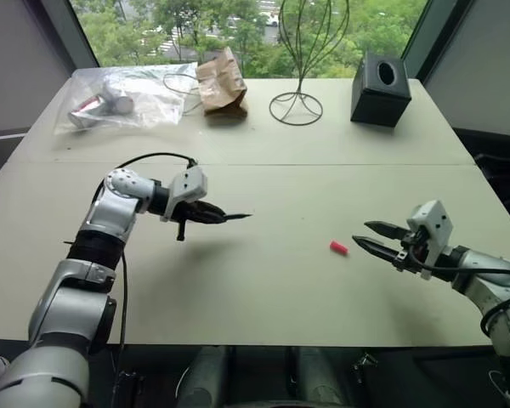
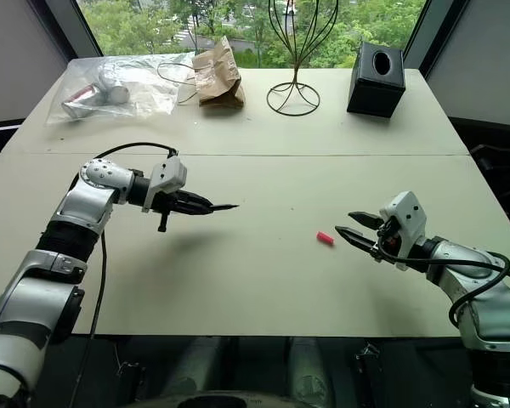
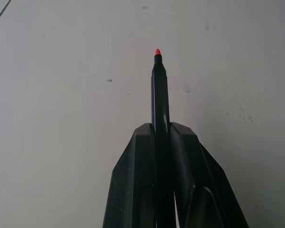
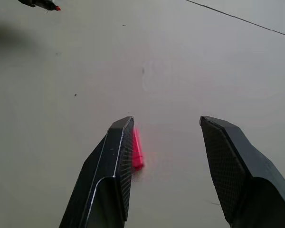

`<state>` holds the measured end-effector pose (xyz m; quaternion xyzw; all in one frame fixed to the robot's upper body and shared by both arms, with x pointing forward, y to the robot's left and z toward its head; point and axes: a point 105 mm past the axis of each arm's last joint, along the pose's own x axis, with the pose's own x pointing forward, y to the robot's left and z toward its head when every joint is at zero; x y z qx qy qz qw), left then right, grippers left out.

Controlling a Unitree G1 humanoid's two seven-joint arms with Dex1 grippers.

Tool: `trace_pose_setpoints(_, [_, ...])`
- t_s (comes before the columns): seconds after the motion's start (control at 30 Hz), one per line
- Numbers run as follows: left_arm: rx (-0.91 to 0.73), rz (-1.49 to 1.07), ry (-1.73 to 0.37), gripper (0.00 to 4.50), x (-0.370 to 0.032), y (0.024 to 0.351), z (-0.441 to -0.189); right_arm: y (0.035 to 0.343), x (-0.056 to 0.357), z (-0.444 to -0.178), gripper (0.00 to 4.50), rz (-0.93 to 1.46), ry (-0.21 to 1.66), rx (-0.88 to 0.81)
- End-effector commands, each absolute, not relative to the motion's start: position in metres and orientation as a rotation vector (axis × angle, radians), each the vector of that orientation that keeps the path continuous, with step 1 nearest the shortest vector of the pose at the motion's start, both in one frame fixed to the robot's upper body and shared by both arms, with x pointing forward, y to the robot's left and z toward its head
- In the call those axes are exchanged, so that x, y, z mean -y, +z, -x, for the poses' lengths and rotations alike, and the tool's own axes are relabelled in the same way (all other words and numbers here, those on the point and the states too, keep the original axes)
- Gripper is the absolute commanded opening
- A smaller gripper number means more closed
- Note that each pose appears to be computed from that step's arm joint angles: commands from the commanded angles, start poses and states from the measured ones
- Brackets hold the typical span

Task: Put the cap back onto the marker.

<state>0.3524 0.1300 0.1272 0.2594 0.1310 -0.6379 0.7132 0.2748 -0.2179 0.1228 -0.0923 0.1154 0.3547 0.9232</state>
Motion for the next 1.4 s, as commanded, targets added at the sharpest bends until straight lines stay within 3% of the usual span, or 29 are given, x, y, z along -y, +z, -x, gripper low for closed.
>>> trace_pose_setpoints(0.03, [-0.250, -0.632, -1.447, 0.00, -0.125, 0.134, -0.348, 0.126, 0.206, -0.271, 2.26, 0.176, 0.746, -0.206])
trace_pose_setpoints(0.47, [-0.253, -0.678, -1.491, 0.00, -0.116, 0.131, -0.343, 0.081, 0.205, -0.274, 2.26, 0.208, 0.750, -0.294])
trace_pose_setpoints(0.97, [-0.247, -0.658, -1.464, 0.00, -0.119, 0.130, -0.346, 0.070, 0.201, -0.281, 2.26, 0.231, 0.768, -0.296])
trace_pose_setpoints(1.13, [-0.244, -0.655, -1.461, 0.00, -0.119, 0.131, -0.346, 0.068, 0.198, -0.279, 0.02, 0.269, 0.794, -0.307])
trace_pose_setpoints(1.4, [-0.224, -0.657, -1.449, 0.00, -0.117, 0.133, -0.349, 0.070, 0.196, -0.277, 0.02, 0.333, 0.812, -0.307])
